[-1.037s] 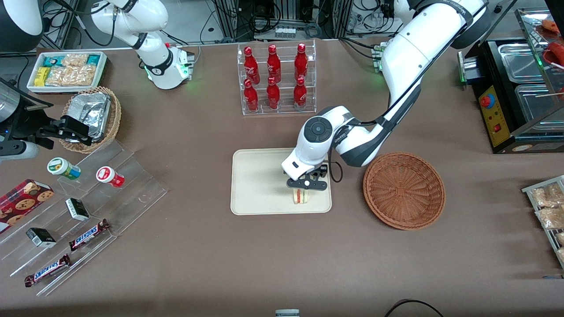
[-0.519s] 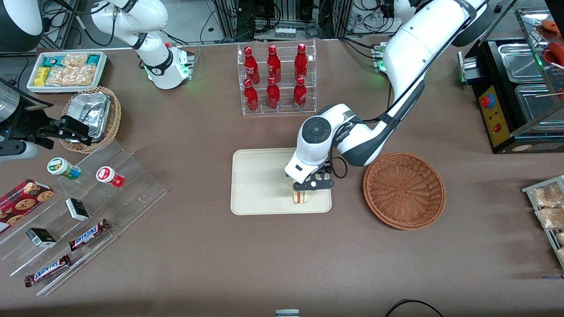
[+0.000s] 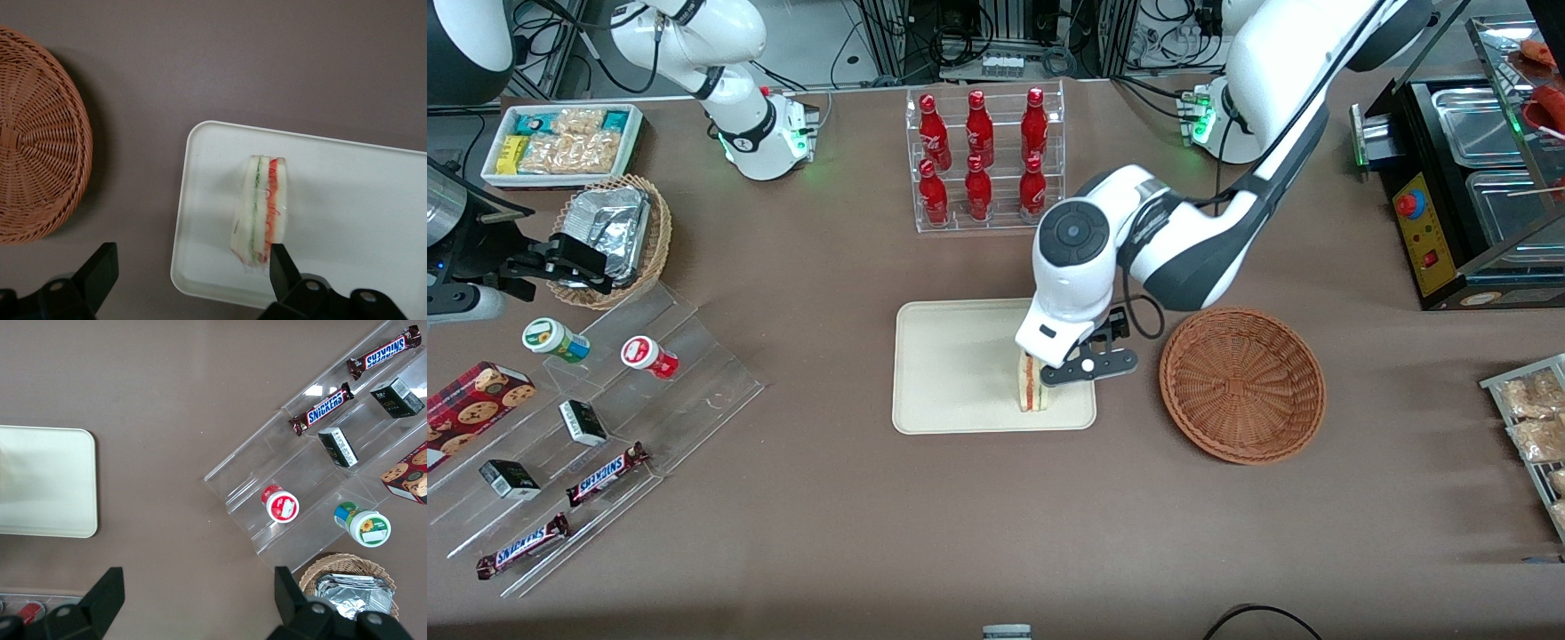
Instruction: Place sandwich from basket to tray
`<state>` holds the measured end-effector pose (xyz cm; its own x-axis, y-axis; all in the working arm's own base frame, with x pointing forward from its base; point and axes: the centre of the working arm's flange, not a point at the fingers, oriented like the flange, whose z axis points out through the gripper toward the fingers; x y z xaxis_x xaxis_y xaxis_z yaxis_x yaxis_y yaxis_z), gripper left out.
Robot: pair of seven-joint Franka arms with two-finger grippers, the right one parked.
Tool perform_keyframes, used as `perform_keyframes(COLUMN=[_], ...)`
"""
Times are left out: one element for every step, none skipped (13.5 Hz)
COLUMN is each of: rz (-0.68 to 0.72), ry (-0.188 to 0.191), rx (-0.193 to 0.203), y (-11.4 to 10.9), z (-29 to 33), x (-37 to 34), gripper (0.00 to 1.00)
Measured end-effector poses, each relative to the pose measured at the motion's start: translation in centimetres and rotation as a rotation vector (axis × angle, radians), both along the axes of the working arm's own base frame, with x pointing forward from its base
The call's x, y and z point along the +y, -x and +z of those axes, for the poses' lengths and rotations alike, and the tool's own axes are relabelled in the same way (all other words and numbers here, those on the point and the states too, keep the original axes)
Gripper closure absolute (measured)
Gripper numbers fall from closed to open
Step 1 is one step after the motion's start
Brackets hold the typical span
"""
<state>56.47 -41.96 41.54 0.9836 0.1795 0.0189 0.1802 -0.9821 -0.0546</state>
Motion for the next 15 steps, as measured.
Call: perform_keyframes(rz=[0.021, 0.045, 0.055, 0.049, 0.053, 0.066, 0.062, 0.031, -0.013, -0.059, -0.110, -0.160, -0.198, -0.221, -0.236], ry=[0.027, 0.047, 0.057, 0.058, 0.057, 0.054, 0.052, 0.052, 0.054, 0.057, 0.071, 0.083, 0.081, 0.072, 0.062], rx=[-0.002, -0.004, 0.000, 0.008, 0.022, 0.046, 0.066, 0.079, 0.097, 0.122, 0.137, 0.137, 0.137, 0.152, 0.173], y=[-0.1, -0.4, -0.7, -0.9, -0.9, -0.9, -1.0, -1.1, -1.3, -1.5, -1.8, -2.0, -1.9, -1.4, -0.8], z=[1.8, 3.5, 5.0, 6.4, 7.8, 9.2, 10.5, 11.8, 12.9, 13.9, 15.0, 16.2, 17.5, 18.6, 19.4], x=[0.4, 1.3, 2.5, 3.8, 5.3, 6.9, 8.8, 10.8, 13.0, 15.5, 18.3, 21.1, 23.6, 25.6, 27.1], gripper=[0.00, 0.00, 0.00, 0.00, 0.00, 0.00, 0.00, 0.00, 0.00, 0.00, 0.00, 0.00, 0.00, 0.00, 0.00])
